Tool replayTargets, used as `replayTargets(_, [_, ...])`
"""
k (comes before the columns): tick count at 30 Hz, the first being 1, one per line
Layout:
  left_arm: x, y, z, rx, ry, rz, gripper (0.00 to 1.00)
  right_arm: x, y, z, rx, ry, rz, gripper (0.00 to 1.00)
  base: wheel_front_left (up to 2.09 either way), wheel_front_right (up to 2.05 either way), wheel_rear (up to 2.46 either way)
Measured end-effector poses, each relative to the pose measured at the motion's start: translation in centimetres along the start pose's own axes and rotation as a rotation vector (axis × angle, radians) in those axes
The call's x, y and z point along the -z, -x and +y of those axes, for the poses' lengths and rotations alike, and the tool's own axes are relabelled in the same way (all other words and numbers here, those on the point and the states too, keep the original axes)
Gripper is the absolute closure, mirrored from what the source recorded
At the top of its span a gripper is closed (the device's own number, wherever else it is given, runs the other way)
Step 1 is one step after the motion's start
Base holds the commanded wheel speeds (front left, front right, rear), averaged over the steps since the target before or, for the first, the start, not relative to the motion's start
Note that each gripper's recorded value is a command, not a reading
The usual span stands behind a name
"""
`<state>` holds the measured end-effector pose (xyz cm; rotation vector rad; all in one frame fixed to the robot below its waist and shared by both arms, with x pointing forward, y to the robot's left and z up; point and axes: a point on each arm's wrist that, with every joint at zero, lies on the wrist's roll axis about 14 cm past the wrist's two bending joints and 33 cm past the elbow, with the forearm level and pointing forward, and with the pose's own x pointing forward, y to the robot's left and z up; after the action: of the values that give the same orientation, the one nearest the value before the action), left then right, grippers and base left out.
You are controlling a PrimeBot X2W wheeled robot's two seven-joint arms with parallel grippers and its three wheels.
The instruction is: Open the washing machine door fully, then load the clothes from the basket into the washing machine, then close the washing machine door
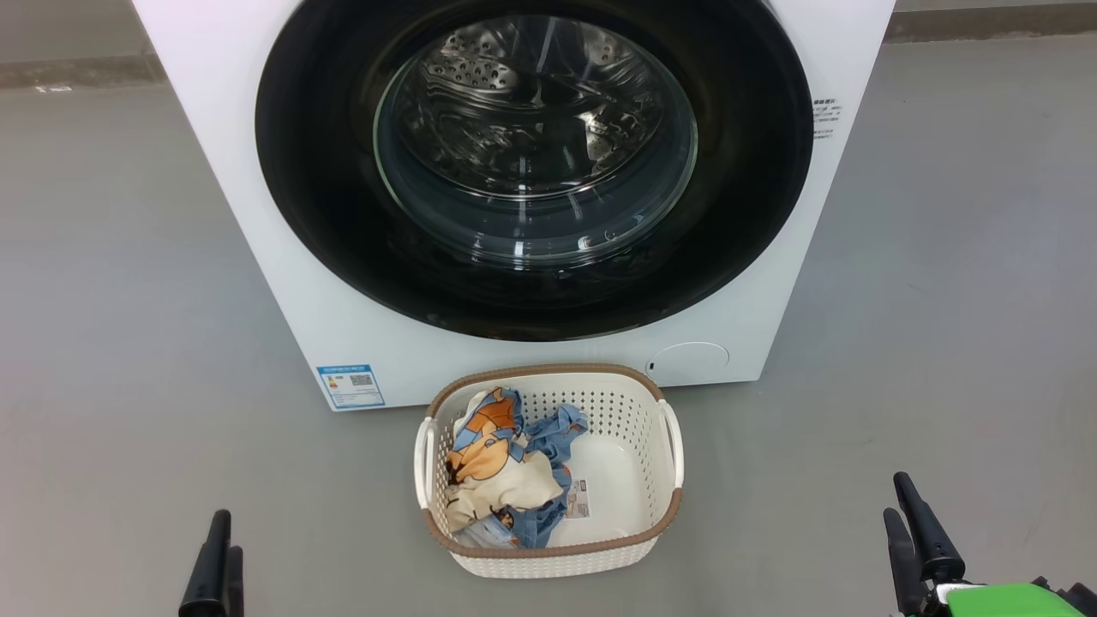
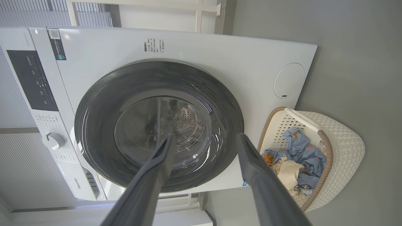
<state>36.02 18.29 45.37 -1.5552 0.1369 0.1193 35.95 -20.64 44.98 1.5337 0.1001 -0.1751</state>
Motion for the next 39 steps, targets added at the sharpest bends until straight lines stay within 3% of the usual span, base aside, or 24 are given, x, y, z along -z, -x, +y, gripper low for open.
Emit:
replayTargets(17, [-0.1, 0.1, -0.7, 0.017, -0.254, -0.007, 0.0, 0.2, -0.2, 0.5, -0.01, 0.269, 0.015, 0.0, 0.0, 0.0, 0.0])
replayTargets(39, [-0.2, 0.2, -1.8, 0.055, -0.529, -0.021, 0.0, 0.6, -0.4, 0.9, -0.029, 0.521, 0.011, 0.0, 0.0, 0.0, 0.0])
